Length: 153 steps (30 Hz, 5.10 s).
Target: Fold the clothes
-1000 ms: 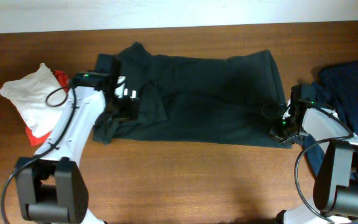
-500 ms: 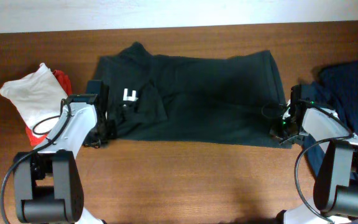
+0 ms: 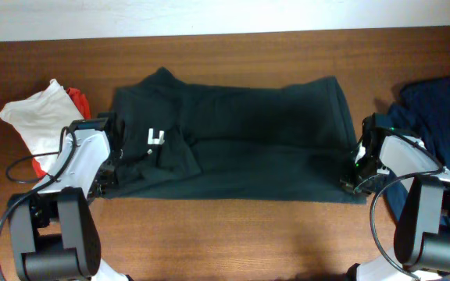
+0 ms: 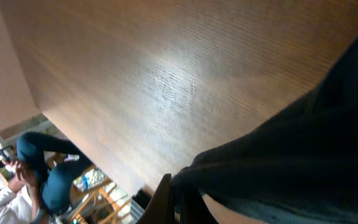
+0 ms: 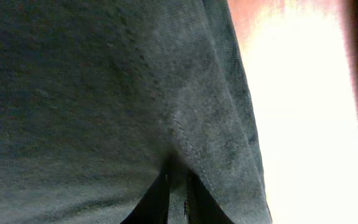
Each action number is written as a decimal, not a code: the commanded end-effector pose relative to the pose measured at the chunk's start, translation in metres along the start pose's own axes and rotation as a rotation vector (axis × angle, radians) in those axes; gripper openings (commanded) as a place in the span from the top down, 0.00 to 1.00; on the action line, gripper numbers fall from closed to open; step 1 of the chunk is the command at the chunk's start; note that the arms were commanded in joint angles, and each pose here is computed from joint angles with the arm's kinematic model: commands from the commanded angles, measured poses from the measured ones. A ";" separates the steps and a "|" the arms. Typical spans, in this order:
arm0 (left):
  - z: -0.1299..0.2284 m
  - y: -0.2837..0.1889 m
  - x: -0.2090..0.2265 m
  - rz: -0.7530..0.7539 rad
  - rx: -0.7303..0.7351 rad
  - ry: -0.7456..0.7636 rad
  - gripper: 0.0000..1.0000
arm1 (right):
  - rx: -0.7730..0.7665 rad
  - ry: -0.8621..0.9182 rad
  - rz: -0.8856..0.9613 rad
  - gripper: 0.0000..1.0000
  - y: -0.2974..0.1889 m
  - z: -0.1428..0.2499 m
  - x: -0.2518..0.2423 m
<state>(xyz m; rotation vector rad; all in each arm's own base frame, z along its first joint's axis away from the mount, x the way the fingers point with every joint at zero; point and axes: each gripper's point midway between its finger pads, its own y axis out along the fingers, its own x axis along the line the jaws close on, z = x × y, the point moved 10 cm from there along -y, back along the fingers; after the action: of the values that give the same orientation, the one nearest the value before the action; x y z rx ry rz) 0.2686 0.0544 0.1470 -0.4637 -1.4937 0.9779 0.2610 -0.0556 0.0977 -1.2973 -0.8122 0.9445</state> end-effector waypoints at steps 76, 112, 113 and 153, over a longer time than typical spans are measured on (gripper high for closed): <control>-0.140 -0.154 -0.091 0.856 -0.201 0.372 1.00 | -0.737 -0.199 -0.228 0.36 0.001 -0.235 0.117; -0.013 -0.130 -0.002 0.697 0.092 0.346 0.99 | 0.128 -0.094 0.122 0.96 -0.106 -0.057 0.015; -0.009 -0.125 -0.004 0.691 0.116 0.355 0.99 | 0.139 -0.094 0.124 0.96 -0.101 -0.056 0.014; -0.055 -0.015 -0.047 0.629 -0.035 -0.071 0.80 | 0.187 -0.102 0.186 0.64 -0.075 -0.048 0.008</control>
<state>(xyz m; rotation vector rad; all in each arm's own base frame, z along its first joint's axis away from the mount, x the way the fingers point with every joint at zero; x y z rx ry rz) 0.3375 0.0268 0.1349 -0.9849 -1.4600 1.4551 0.3173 -0.0691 0.1668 -1.1777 -0.6781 1.2035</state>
